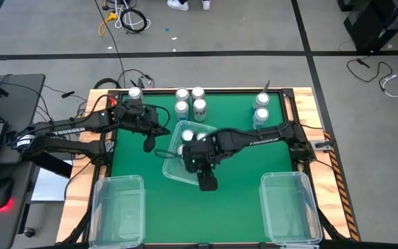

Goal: Sort soda cans
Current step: Adjust the bins on the table

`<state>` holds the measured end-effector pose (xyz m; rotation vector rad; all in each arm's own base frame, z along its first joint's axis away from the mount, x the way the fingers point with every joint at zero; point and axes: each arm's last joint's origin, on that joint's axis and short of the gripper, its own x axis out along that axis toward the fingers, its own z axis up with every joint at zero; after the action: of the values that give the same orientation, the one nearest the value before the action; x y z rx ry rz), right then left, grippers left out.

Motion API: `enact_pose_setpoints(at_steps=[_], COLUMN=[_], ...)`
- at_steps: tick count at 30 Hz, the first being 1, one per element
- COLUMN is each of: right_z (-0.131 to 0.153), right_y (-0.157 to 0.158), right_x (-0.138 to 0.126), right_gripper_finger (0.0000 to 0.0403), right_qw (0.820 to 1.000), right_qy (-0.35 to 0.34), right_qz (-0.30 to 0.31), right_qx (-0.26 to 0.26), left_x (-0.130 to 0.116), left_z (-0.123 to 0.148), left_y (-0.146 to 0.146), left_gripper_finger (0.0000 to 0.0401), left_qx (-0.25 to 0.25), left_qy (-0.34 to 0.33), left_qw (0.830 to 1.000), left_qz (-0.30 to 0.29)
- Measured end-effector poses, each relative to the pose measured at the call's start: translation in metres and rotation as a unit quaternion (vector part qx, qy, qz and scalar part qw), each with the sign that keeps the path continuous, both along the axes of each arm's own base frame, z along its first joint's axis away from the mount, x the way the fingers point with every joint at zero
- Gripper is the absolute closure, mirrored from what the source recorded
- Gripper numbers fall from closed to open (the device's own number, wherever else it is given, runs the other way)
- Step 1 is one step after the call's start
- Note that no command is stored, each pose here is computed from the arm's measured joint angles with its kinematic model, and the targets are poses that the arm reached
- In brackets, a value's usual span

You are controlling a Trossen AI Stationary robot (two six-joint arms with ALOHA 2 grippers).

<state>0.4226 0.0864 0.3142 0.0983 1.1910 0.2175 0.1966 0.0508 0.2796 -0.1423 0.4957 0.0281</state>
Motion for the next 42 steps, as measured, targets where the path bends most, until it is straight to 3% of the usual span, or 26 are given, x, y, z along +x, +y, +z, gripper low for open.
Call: enact_pose_setpoints(at_steps=[6,12,20,30,36,42], right_z=[-0.014,-0.02,-0.022,-0.013,0.03,0.069], right_y=[0.021,0.02,0.017,0.014,0.004,-0.035], right_x=[-0.002,-0.007,-0.017,-0.026,-0.045,-0.063], right_gripper_finger=[0.0308,0.035,0.04,0.0384,0.036,0.0341], right_qw=[1.0,0.998,0.994,0.991,0.99,0.979], right_qy=[0.003,0.033,0.083,0.099,0.024,-0.067], right_qz=[-0.019,-0.035,-0.03,-0.025,-0.039,-0.086], right_qx=[-0.022,-0.044,-0.069,-0.086,-0.131,-0.17], left_x=[0.004,0.006,0.01,0.011,0.01,-0.001], left_z=[0.002,0.003,0.009,0.01,0.008,0.018], left_y=[-0.008,-0.016,-0.027,-0.029,-0.026,-0.007], left_gripper_finger=[0.0394,0.0394,0.0394,0.0394,0.0394,0.0398], left_qx=[0.008,0.004,-0.005,-0.007,0.002,-0.015], left_qy=[-0.012,-0.011,-0.048,-0.053,-0.038,0.022], left_qw=[1.0,1.0,0.999,0.999,0.999,0.994], left_qz=[-0.005,0.014,-0.004,0.004,0.033,0.106])
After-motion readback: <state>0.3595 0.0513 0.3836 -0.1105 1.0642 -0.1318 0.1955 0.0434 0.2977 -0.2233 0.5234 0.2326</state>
